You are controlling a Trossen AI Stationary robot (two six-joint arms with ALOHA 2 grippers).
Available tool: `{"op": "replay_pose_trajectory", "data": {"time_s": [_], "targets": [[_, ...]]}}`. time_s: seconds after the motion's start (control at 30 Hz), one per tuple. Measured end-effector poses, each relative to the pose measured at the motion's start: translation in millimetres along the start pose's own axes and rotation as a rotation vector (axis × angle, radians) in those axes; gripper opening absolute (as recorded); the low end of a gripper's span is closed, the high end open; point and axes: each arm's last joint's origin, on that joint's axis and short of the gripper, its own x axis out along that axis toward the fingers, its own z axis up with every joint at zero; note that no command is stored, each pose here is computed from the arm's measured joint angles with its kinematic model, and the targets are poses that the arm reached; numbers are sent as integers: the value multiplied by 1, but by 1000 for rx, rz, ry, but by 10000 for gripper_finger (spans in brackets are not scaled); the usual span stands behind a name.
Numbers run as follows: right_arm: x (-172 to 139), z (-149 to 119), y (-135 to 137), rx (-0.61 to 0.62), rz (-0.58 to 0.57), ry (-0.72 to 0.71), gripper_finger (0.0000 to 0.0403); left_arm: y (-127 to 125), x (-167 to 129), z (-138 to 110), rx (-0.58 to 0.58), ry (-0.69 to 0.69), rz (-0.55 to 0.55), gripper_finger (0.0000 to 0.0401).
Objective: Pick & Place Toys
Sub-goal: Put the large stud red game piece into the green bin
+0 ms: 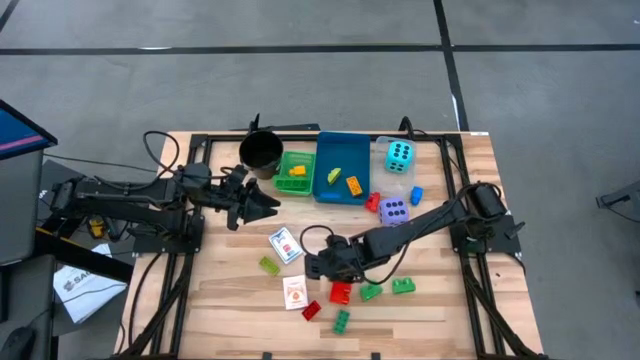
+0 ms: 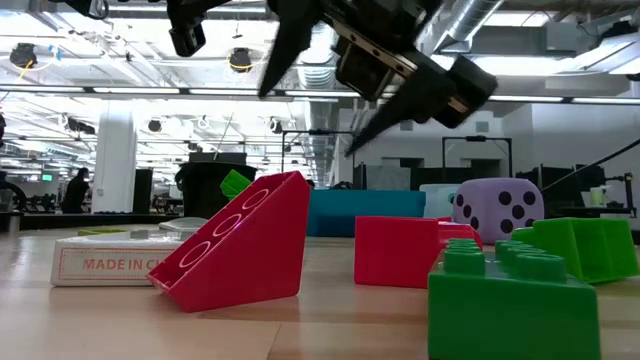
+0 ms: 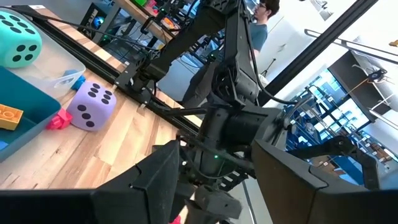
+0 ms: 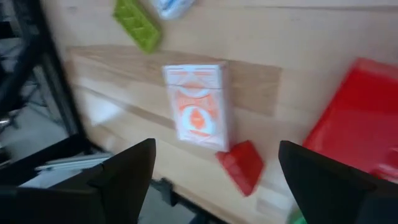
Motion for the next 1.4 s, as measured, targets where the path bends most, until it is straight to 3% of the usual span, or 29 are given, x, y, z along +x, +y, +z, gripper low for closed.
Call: {"op": "replay_pose_trajectory", "data": {"time_s": [0.63,1.4], "targets": [[-3,-3,-23,-47,-248,55,333,0,0,0,1,-1,0,197],[-4,3,-28,-33,-317,41,333,0,0,0,1,0,-1,197]]}}
